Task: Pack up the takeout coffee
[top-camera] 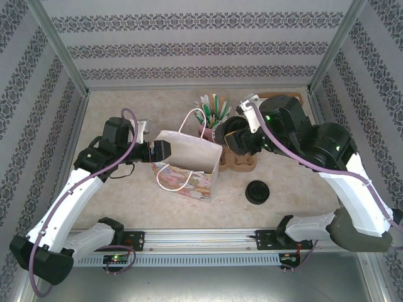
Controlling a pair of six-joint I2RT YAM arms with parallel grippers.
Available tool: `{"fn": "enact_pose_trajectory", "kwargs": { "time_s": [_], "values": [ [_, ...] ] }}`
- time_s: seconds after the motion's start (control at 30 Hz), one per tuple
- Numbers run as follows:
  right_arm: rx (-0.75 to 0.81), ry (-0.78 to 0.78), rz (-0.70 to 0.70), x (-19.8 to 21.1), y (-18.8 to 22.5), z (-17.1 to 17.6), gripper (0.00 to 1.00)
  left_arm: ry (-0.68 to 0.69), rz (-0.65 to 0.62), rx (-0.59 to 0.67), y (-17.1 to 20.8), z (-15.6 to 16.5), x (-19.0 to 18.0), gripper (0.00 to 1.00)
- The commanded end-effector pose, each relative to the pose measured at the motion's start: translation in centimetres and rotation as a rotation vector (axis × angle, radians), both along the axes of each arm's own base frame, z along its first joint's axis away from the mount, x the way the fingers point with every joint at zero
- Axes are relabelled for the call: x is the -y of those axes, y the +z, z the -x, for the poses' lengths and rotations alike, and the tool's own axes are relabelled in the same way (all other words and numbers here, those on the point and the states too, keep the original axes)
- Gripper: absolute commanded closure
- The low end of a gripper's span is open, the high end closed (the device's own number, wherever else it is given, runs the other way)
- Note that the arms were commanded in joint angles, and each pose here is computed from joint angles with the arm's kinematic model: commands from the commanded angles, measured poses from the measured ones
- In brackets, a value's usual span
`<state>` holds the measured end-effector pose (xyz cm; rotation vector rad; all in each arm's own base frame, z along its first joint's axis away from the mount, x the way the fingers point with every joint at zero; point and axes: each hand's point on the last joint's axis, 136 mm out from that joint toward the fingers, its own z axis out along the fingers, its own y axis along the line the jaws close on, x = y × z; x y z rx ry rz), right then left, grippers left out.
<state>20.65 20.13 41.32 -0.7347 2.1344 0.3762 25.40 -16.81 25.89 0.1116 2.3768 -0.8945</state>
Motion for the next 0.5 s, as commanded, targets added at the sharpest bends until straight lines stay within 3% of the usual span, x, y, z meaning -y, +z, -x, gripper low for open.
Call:
{"fn": "enact_pose_trajectory", "kwargs": {
  "time_s": [0.0,0.47],
  "values": [
    [-0.007,0.110,-0.025,-1.4,0.7,1.4,0.35,-0.042,0.054,0.044,1.7,0.1,1.3,0.15],
    [-0.065,0.316,0.116,-6.3,-2.1,1.5,0.35,-0.042,-0.009,0.060,1.3,0.7,0.9,0.16]
  ]
}}
